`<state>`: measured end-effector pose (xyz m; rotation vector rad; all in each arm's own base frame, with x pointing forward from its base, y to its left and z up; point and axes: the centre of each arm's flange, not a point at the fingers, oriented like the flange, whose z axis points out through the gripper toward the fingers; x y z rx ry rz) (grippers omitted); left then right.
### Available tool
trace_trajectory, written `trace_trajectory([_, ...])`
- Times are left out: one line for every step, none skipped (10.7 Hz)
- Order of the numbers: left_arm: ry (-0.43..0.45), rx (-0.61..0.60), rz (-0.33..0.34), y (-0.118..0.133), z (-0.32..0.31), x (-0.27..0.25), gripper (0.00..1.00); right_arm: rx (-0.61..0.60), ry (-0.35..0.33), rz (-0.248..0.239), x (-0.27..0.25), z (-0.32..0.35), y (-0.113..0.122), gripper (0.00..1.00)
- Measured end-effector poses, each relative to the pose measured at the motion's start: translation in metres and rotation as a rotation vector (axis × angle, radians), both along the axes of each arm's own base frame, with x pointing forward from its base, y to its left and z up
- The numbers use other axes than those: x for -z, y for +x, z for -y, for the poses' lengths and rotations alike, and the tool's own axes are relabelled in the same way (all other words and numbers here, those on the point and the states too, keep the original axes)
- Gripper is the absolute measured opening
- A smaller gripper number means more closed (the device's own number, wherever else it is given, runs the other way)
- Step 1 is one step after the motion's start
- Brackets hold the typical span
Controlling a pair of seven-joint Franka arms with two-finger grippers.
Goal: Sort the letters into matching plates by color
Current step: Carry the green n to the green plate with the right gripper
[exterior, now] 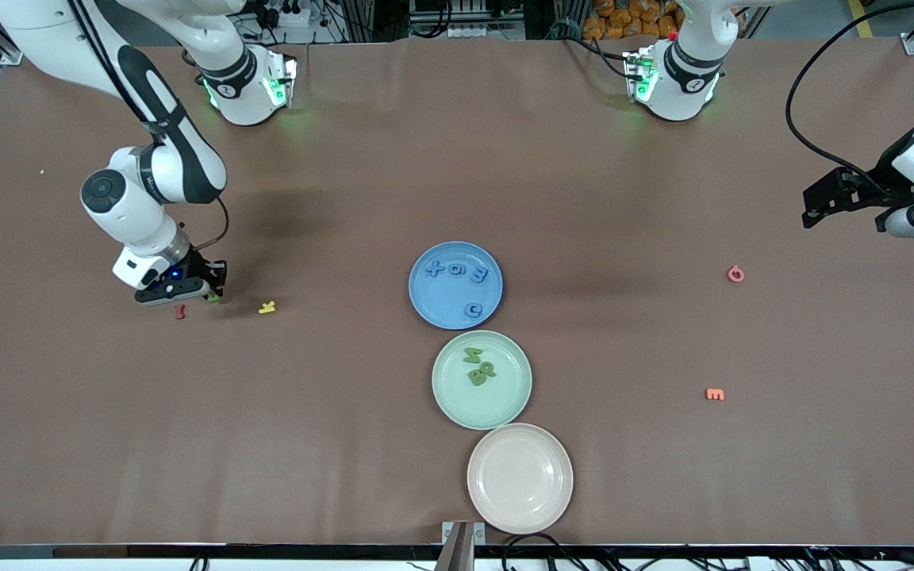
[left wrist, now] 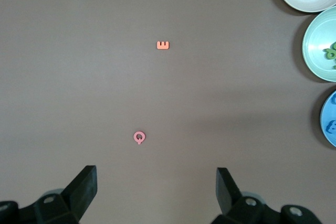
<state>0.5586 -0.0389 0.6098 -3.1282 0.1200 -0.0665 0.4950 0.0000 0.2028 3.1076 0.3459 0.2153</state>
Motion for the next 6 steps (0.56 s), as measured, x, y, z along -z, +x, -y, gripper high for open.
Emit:
trace_trajectory([0.0, -0.001, -0.001, 0.0, 0.0, 0.0, 1.0, 0.022, 0.006, -0.011, -0.009, -0.012, 0.007, 0.25])
trace_trajectory([0.0, -0.001, -0.001, 0.0, -0.001, 0.001, 1.0, 0.052, 0.016, -0.019, -0.022, -0.029, 0.015, 0.25])
trace_trajectory([0.0, -0.001, -0.002, 0.001, -0.001, 0.001, 1.0, 0.091, 0.032, -0.015, -0.033, -0.05, 0.023, 0.25])
trace_trajectory([0.0, -0.001, -0.004, 0.001, -0.001, 0.002, 1.0, 0.129, 0.051, -0.005, -0.043, -0.073, 0.03, 0.25])
trace_trajectory([0.0, -0.001, -0.007, 0.002, -0.001, 0.004, 1.0, 0.164, 0.071, 0.003, -0.052, -0.097, 0.035, 0.25])
trace_trajectory([0.0, -0.001, -0.01, 0.002, -0.001, 0.005, 1.0, 0.202, 0.088, 0.005, -0.06, -0.119, 0.039, 0.25])
